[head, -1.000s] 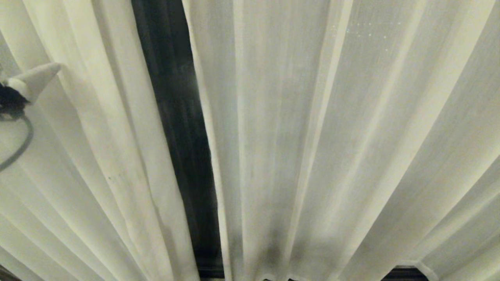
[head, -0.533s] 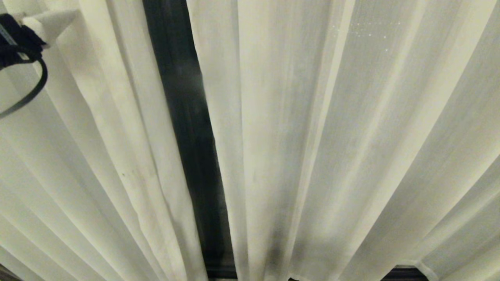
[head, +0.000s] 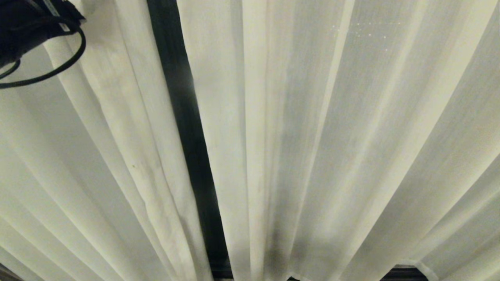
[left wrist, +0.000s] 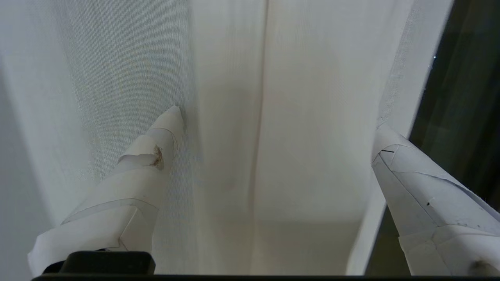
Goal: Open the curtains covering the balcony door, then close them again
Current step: Pull the inner curtains open on both sides
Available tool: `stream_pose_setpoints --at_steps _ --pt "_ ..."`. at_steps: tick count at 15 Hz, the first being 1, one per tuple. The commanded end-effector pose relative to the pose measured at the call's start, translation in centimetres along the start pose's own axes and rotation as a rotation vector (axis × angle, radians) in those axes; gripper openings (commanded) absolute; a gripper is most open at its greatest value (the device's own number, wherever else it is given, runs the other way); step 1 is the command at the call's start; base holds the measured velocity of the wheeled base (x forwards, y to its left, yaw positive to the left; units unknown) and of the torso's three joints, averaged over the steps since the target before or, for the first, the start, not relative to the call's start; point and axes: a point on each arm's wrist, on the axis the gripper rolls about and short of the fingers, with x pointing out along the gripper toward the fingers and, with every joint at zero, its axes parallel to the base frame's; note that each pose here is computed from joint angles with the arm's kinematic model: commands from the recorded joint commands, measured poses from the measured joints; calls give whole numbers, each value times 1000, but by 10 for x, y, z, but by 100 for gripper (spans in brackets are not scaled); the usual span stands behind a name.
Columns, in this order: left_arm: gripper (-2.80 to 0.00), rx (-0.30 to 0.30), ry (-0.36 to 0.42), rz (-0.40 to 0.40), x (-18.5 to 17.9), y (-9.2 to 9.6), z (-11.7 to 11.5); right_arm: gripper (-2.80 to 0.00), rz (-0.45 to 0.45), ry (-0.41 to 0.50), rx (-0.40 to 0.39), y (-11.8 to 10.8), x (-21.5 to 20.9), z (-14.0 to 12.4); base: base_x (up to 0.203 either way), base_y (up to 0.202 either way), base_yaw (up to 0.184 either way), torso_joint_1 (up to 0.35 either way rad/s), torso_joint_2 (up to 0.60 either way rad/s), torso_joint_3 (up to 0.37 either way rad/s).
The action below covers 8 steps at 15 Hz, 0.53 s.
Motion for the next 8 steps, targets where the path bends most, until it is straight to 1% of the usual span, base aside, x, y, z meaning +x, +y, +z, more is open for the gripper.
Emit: stream_pose_setpoints --at_steps 1,7,8 --pt "0 -3 19 7 26 7 -16 -280 0 0 0 0 0 0 0 0 0 0 0 0" --pt "0 -5 44 11 39 11 -30 -280 0 1 0 0 0 0 0 0 0 0 0 0" --pt "-280 -6 47 10 40 11 -31 -280 0 0 0 0 0 0 0 0 0 0 0 0"
